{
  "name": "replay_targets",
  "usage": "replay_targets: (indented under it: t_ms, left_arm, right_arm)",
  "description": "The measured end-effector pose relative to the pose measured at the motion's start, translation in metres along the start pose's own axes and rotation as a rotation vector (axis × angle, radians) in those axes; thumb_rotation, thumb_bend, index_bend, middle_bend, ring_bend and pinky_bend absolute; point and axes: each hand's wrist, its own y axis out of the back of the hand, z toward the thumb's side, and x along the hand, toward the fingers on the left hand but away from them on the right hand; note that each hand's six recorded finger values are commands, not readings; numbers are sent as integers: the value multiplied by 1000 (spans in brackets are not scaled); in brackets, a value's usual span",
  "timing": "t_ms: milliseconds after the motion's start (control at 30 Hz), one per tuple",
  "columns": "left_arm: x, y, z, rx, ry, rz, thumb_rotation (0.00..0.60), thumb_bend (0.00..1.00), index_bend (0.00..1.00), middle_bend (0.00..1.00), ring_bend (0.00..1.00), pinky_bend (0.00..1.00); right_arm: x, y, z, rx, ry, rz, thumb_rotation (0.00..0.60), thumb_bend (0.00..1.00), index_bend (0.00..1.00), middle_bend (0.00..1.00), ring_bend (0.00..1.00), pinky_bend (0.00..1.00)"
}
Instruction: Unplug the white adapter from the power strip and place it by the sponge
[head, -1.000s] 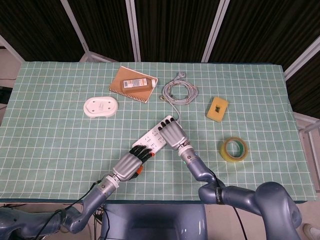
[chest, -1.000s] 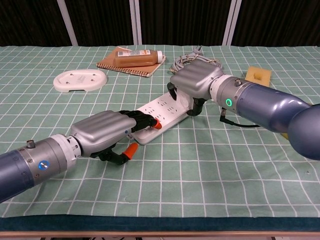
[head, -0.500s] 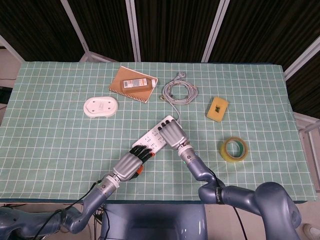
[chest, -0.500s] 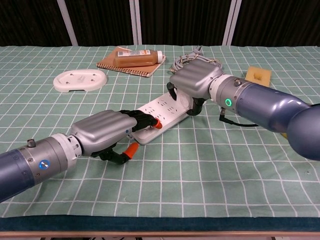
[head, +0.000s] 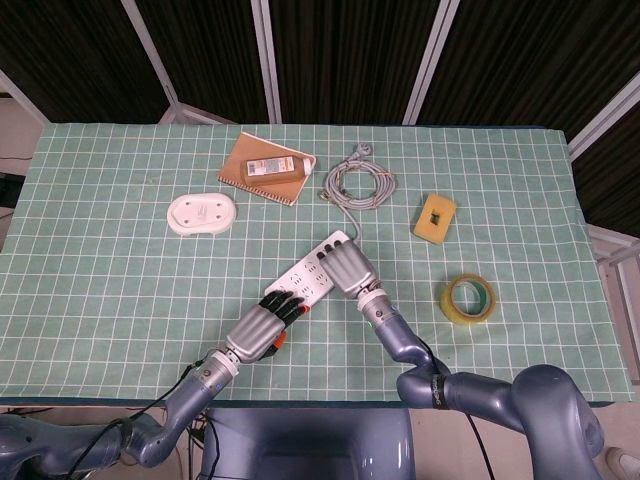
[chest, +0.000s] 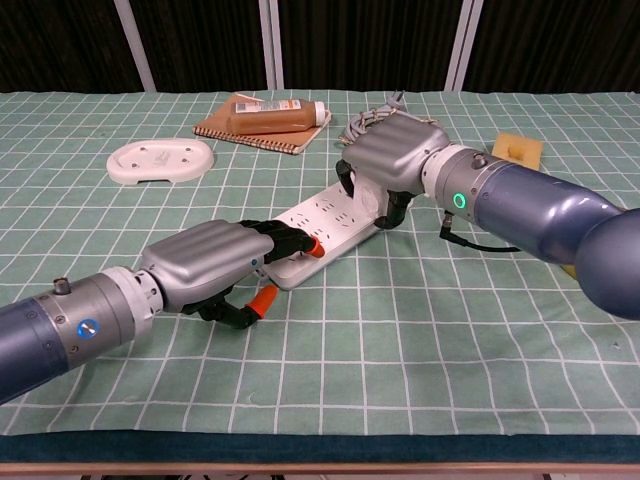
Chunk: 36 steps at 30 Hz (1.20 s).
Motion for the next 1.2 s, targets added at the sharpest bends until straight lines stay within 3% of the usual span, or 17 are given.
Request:
replay_targets:
  t_ms: [333,1200]
  left_arm:
    - [-1,0,1,2,-2,-1,600,619,137,120,54,196]
    - [-2,-1,4,0,-2,-7,600,618,135,116,55,203]
  right_arm:
    - [2,1,-6,-6,-34,16,600,814,683,522,499,582]
    - [12,6,-8,-2,-32,19,600,814,718,545,519,607]
